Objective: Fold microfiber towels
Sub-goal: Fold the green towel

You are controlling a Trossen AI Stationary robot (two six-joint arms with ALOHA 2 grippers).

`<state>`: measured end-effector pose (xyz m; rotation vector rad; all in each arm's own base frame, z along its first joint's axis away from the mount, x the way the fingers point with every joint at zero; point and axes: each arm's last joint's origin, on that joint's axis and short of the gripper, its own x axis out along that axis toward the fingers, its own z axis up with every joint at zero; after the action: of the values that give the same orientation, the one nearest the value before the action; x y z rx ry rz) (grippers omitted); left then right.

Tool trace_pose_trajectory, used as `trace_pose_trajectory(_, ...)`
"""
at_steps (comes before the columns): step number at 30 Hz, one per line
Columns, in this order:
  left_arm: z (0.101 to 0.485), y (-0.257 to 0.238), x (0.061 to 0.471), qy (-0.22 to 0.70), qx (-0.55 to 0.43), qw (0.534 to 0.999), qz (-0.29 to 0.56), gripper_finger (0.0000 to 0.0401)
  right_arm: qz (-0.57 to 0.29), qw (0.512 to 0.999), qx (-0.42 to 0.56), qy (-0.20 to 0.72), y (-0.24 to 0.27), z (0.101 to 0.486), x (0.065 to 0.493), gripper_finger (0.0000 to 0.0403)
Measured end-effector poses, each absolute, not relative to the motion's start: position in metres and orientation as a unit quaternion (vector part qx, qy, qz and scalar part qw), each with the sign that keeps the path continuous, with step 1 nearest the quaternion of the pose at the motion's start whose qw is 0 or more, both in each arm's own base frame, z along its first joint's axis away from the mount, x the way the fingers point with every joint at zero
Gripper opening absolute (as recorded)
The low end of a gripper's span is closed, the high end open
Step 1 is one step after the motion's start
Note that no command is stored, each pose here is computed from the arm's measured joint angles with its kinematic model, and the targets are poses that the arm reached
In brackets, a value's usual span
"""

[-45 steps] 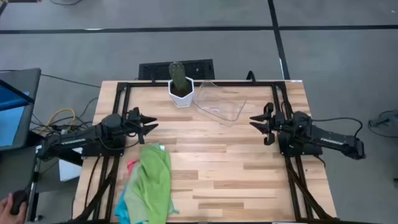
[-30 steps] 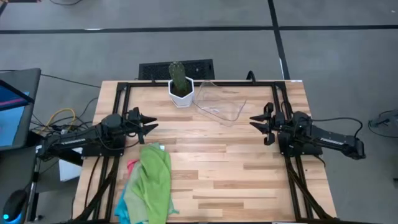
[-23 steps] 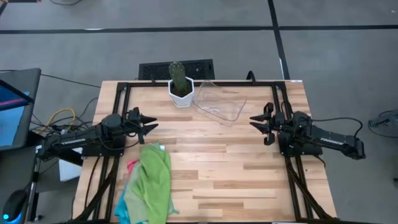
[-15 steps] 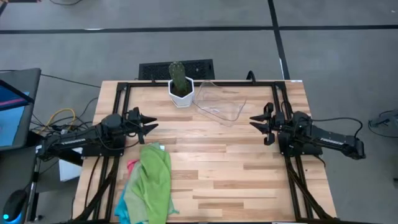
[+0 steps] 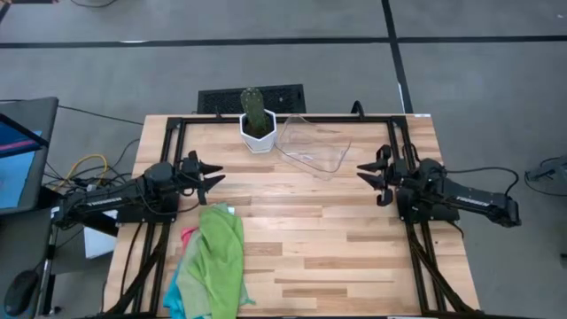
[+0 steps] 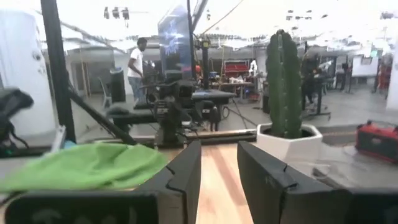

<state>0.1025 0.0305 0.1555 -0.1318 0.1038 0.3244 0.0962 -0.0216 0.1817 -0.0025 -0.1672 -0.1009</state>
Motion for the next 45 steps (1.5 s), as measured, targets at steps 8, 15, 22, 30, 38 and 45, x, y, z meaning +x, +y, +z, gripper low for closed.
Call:
trace_pose_trajectory(8,0.158,0.032,0.102,0.026,-0.111,0.977,0.183,0.0149,-0.054,0.986,0.041,-0.156,-0.021,0.195,0.093,0.0129)
trace_pose_trajectory(15,0.159,0.033,0.102,0.009,-0.166,0.966,0.198,0.0149,-0.050,0.983,0.058,-0.168,-0.021,0.197,0.092,0.0129)
trace_pose_trajectory(22,0.175,0.034,0.102,-0.088,-0.227,0.950,0.197,0.0149,-0.050,0.983,0.059,-0.167,-0.021,0.197,0.092,0.0129)
trace_pose_trajectory(30,0.228,0.026,0.103,-0.149,-0.209,0.958,0.124,0.0168,-0.063,0.983,0.049,-0.164,-0.022,0.196,0.092,0.0129)
trace_pose_trajectory(38,0.280,0.018,0.133,-0.021,-0.161,0.982,0.099,0.0228,-0.091,0.987,0.052,-0.126,-0.025,0.189,0.094,0.0166)
trace_pose_trajectory(45,0.297,0.020,0.160,0.256,-0.182,0.924,0.219,0.0243,-0.093,0.989,0.057,-0.099,-0.025,0.183,0.095,0.0204)
